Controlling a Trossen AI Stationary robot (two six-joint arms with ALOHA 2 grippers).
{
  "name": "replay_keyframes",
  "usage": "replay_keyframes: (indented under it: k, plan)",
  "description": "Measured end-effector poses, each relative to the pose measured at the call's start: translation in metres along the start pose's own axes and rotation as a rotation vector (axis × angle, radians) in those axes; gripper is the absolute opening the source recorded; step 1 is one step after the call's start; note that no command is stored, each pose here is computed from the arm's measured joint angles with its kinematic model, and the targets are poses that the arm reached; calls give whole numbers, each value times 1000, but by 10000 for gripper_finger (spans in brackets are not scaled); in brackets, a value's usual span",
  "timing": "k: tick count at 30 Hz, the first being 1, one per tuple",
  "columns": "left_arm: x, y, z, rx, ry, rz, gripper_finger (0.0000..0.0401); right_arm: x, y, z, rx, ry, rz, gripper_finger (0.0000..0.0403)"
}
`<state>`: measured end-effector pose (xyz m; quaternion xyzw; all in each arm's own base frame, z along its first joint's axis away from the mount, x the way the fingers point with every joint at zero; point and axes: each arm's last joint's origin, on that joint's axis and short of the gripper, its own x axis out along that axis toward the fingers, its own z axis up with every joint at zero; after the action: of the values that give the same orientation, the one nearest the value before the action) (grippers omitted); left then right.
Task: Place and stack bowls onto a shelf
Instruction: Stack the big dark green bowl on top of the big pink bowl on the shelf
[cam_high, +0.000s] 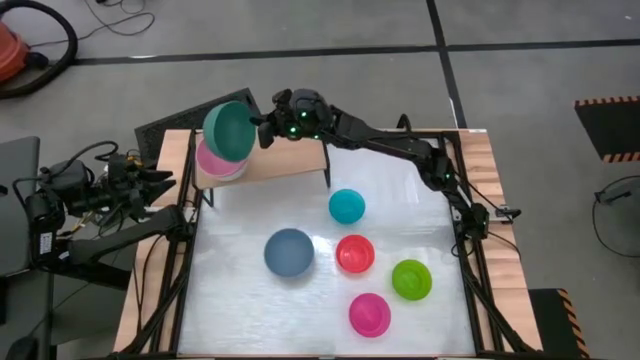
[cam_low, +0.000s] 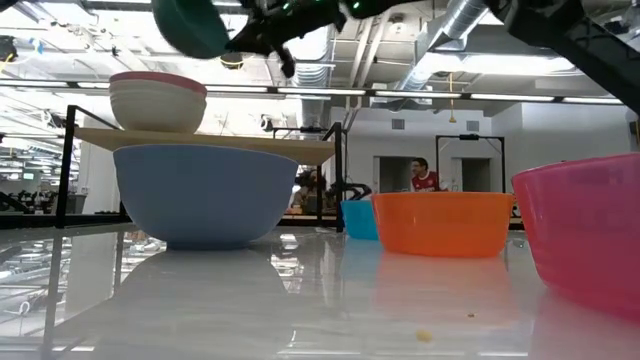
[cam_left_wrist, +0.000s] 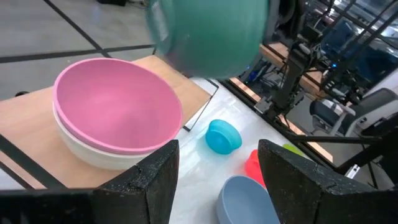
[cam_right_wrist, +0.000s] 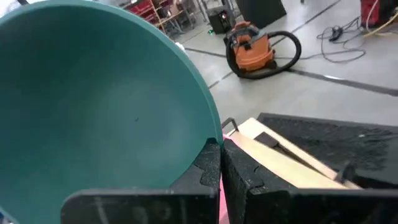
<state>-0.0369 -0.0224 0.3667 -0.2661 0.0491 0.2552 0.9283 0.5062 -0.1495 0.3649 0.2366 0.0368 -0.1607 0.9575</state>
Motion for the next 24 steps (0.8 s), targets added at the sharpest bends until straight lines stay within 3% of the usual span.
replay_keyframes:
  k: [5, 15, 24]
  plan:
    - [0, 0, 0, -1, -1, 1, 204, 15, -4, -22, -11, 38, 4, 22]
    - [0, 0, -1, 1, 5, 6, 204, 15, -12, -21, 0, 60, -18, 22]
    - [0, 1, 0, 1, 1, 13, 204, 15, -16, -18, 12, 68, -1, 77]
